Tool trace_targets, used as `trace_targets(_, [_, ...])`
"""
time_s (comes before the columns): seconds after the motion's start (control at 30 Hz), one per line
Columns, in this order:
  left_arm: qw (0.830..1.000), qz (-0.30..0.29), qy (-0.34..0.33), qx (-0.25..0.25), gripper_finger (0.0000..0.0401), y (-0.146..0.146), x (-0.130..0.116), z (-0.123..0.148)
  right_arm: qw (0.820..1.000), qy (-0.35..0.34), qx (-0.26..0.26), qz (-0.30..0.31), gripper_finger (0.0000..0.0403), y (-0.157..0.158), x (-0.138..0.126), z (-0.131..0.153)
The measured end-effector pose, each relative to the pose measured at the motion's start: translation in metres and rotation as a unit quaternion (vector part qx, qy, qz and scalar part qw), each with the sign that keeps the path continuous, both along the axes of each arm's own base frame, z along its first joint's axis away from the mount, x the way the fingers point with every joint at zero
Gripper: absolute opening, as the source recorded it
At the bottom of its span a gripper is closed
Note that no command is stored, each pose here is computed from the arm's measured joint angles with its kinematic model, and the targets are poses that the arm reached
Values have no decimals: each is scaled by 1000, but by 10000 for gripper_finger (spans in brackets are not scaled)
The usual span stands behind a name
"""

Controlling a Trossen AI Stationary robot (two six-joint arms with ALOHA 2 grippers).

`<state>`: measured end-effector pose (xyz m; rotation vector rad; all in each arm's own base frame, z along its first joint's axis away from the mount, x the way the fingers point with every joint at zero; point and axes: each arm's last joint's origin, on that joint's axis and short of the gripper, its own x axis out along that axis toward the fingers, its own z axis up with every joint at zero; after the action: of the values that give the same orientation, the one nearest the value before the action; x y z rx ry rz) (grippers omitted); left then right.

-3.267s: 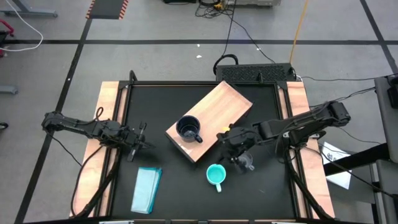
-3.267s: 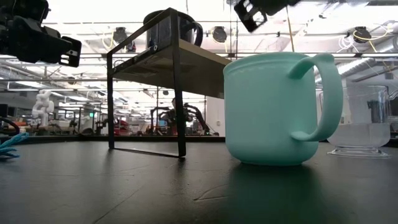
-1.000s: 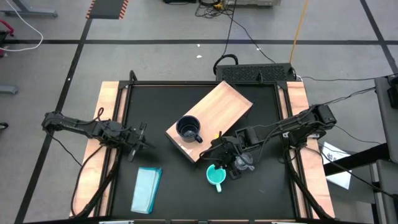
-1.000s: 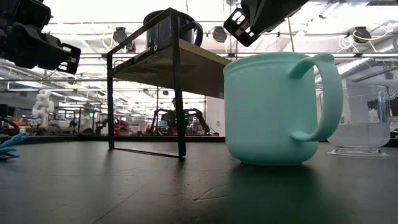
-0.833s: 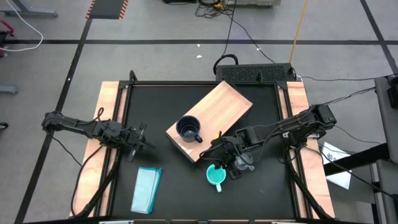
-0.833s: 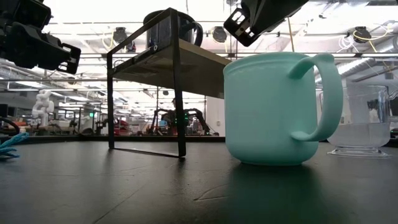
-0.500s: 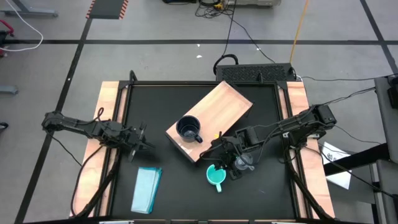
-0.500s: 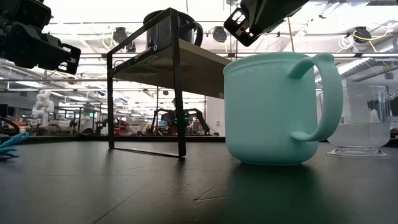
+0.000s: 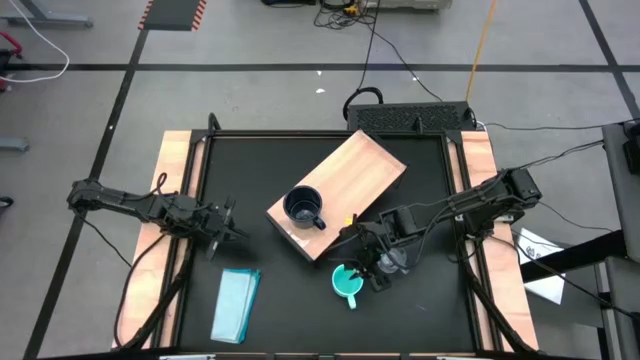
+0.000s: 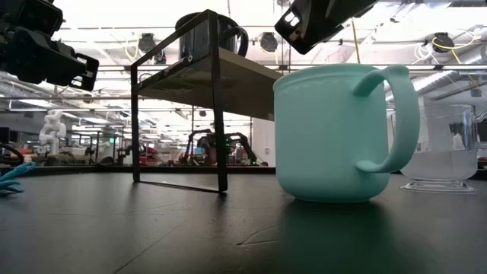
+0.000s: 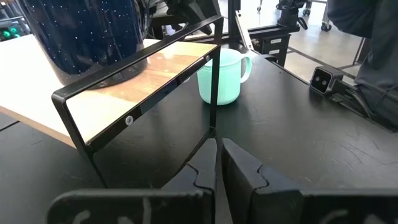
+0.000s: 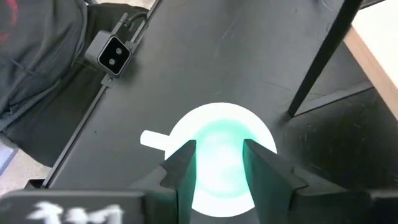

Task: Stack small to large cups/mugs on shelf
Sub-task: Put the blue cup on the shelf

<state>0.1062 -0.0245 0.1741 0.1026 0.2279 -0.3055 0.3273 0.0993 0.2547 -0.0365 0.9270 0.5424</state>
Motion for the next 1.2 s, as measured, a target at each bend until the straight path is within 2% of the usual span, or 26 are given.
trace_targets(0.27, [1000,2,2,-7,26,0,0,0,999,7,-38,-23,128,-3,-1,-3])
trace_targets(0.63, [1000,2,1,-7,26,0,0,0,998,35,-54,-25,128,-4,9,-25])
trace_targets(1.0, [1000,2,3,-10,26,0,0,0,997,34,-65,-28,128,-8,11,-27])
trace_targets(1.2, [1000,2,2,-9,26,0,0,0,996,47,-69,-25,128,-7,14,-37])
